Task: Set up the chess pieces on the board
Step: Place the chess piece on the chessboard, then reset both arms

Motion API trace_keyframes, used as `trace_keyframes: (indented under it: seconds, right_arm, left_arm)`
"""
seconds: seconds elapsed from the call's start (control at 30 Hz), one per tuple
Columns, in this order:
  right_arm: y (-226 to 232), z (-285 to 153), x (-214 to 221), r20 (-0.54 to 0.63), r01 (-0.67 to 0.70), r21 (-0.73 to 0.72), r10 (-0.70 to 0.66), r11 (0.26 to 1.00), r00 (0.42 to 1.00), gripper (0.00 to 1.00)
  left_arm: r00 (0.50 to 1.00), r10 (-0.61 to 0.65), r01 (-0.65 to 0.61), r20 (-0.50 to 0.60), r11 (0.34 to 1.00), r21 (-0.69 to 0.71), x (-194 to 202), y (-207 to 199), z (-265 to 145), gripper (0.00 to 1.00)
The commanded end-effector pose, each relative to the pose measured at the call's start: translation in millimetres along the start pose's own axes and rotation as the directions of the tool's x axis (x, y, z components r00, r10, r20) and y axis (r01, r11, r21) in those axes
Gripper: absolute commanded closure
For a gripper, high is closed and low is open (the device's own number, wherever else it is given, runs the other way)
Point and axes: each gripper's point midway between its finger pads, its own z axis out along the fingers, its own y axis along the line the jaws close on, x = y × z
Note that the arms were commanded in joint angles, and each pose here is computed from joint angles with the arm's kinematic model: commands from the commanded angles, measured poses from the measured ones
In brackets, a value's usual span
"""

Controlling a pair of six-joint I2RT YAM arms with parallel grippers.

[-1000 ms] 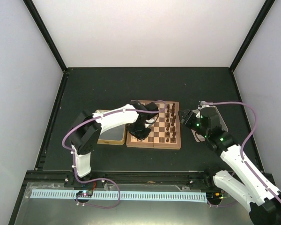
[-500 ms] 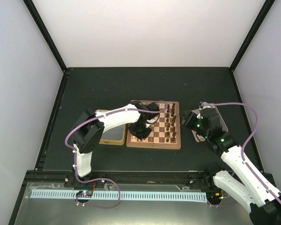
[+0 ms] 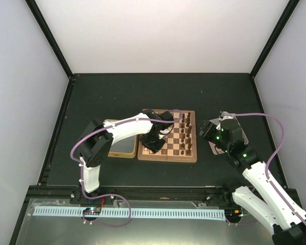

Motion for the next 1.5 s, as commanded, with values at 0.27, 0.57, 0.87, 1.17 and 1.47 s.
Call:
trace_keyframes:
  seconds: [0.27, 0.57, 0.87, 1.17, 1.47]
  right_arm:
    - [0, -16, -12, 0.052, -0.010, 0.018, 0.009, 1.000, 0.999, 0.39]
    - [-14, -31, -26, 0.118, 0.151, 0.120, -0.165, 0.981, 0.979, 0.32]
    - [8, -59, -53, 0.212, 0.299, 0.106, -0.316, 0.948, 0.925, 0.22]
    - [1, -124, -95, 0.405, 0.311, 0.260, -0.395, 0.914, 0.824, 0.13]
    - [-20, -202, -113, 0.591, 0.220, 0.352, -0.399, 0.910, 0.701, 0.00]
  left_arm:
    - [0.956, -0.032, 0.000, 0.293, 0.994, 0.108, -22, -12, -82, 0.57]
    - [0.623, -0.170, 0.142, 0.763, 0.984, 0.103, -8, 51, -191, 0.46]
    - [0.123, -0.158, 0.214, 0.980, 0.968, 0.129, 79, 106, -274, 0.19]
    - [-0.045, -0.168, 0.324, 0.985, 0.930, 0.173, 142, 142, -302, 0.01]
    - [-0.110, -0.151, 0.379, 0.982, 0.907, 0.182, 172, 159, -317, 0.01]
